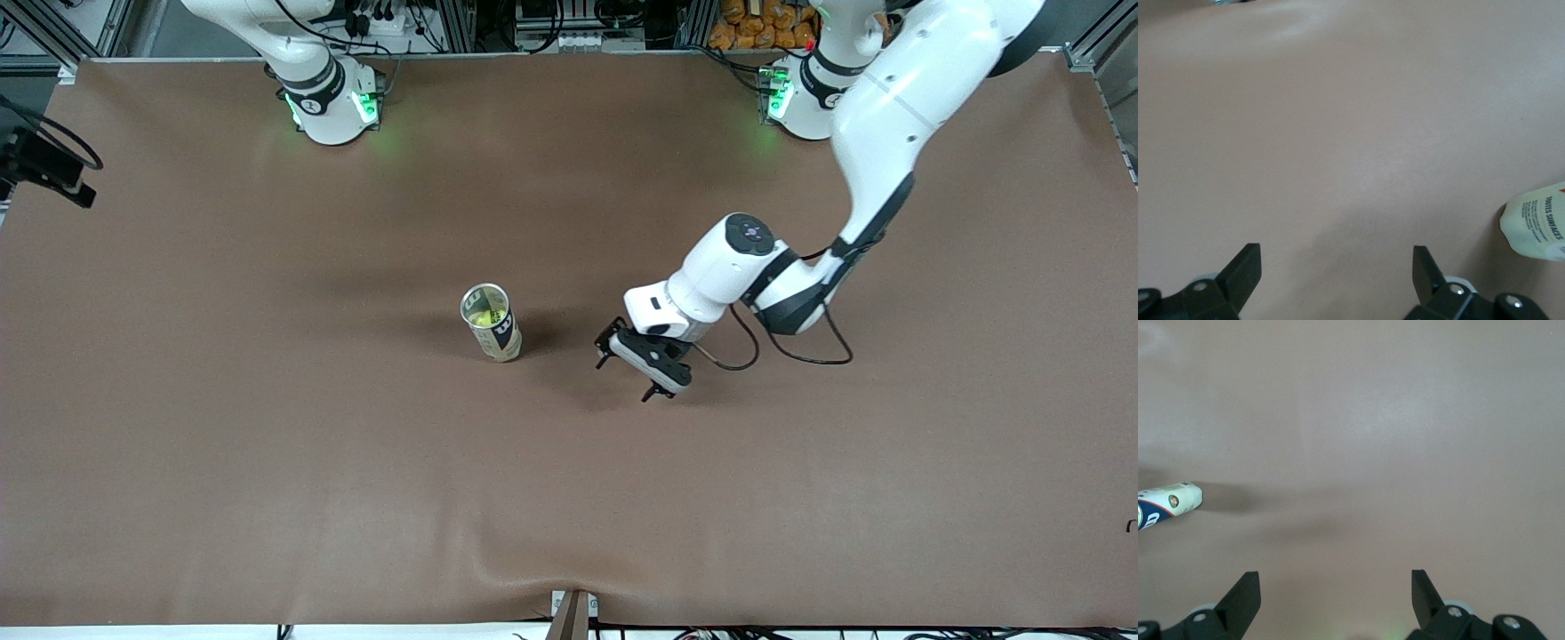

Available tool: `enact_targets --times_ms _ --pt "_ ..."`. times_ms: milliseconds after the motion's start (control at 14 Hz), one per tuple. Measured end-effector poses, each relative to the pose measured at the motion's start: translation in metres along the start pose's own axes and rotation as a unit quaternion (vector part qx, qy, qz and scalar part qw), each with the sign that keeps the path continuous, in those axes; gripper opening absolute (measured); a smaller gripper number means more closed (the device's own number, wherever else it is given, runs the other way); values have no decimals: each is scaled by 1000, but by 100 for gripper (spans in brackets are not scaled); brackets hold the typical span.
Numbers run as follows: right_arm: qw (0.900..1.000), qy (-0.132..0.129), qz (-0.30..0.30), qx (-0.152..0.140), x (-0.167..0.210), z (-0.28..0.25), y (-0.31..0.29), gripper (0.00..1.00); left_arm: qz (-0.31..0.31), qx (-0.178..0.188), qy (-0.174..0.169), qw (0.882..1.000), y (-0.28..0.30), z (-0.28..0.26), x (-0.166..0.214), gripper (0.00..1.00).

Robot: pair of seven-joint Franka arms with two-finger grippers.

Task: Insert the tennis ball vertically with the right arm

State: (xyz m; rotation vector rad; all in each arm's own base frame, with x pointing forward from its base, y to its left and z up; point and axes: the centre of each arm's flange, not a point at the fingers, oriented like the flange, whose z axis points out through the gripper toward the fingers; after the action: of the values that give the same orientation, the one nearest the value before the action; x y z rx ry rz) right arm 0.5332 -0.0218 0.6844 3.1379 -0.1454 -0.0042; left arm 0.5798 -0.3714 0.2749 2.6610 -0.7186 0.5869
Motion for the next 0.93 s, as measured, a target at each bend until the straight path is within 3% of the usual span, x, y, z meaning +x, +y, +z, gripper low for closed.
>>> enact_targets --times_ms 430,645,931 --pt "1000 -5 1 -1 6 11 1 100 -50 77 -123 988 -48 -87 51 100" --pt "1000 -10 1 -1 10 18 0 100 -88 119 -166 975 -72 -135 72 100" --pt "1000 -10 0 -1 10 18 -1 100 -141 172 -200 954 -135 -194 73 100"
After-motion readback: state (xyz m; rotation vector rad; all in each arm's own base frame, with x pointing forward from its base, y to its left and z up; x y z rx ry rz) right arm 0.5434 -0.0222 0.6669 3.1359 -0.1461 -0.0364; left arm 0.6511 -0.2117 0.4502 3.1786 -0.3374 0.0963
